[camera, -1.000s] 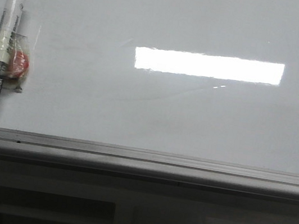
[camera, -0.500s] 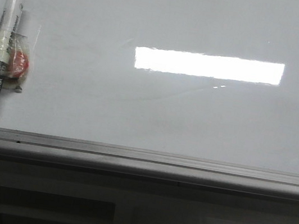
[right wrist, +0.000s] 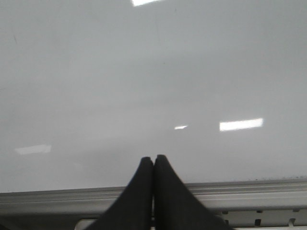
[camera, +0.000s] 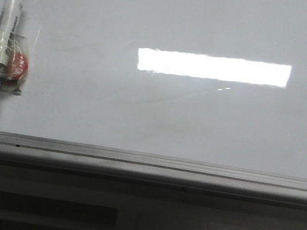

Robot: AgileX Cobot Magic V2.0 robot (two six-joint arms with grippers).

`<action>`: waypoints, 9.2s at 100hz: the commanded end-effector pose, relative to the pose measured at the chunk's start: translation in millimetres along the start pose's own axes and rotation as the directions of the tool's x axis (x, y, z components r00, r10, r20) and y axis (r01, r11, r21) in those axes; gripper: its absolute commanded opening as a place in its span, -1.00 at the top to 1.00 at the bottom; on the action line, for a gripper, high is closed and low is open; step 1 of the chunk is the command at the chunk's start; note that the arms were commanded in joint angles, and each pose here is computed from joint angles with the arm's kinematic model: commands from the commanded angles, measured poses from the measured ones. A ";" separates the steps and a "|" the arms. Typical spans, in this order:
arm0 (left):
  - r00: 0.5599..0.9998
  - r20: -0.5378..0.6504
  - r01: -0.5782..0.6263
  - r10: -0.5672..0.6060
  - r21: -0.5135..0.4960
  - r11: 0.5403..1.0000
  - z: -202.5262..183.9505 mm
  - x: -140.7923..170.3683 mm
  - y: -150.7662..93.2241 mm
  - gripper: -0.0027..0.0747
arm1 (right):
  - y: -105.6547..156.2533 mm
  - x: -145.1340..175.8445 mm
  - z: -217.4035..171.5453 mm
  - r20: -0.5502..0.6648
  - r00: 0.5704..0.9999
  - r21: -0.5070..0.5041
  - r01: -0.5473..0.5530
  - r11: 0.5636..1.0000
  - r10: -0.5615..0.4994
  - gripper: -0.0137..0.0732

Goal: Write number 3 on whiteboard

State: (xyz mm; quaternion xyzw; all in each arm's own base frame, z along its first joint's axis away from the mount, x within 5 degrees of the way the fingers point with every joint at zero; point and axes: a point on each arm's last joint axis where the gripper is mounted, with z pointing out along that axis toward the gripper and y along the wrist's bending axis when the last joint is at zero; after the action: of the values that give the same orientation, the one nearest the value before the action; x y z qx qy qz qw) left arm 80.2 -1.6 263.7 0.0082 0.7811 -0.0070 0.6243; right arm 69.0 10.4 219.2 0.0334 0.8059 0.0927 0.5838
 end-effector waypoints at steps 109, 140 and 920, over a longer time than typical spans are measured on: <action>0.986 -0.164 0.118 -0.025 0.591 0.798 38.8 -1.7 -96.6 -0.02 | 0.0 -22.9 -2.6 0.156 0.986 0.008 -0.063 0.998 0.060 0.83; 0.971 -0.239 0.156 -0.025 0.548 0.822 61.3 12.4 -109.4 -0.02 | 0.0 -23.1 -2.6 0.158 0.986 0.009 -0.063 0.998 0.060 0.83; 0.880 -0.450 0.354 -0.152 0.408 0.841 88.2 11.8 -124.1 0.99 | 222.8 -163.1 49.2 0.249 0.724 -0.696 0.596 0.401 -0.643 -0.69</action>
State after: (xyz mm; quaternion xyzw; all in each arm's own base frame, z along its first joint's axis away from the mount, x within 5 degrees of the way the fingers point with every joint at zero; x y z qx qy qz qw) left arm 153.7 -125.0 226.8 0.0884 0.8638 -0.2692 0.4167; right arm 156.6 213.7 373.9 -0.5322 0.6911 0.1780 0.4555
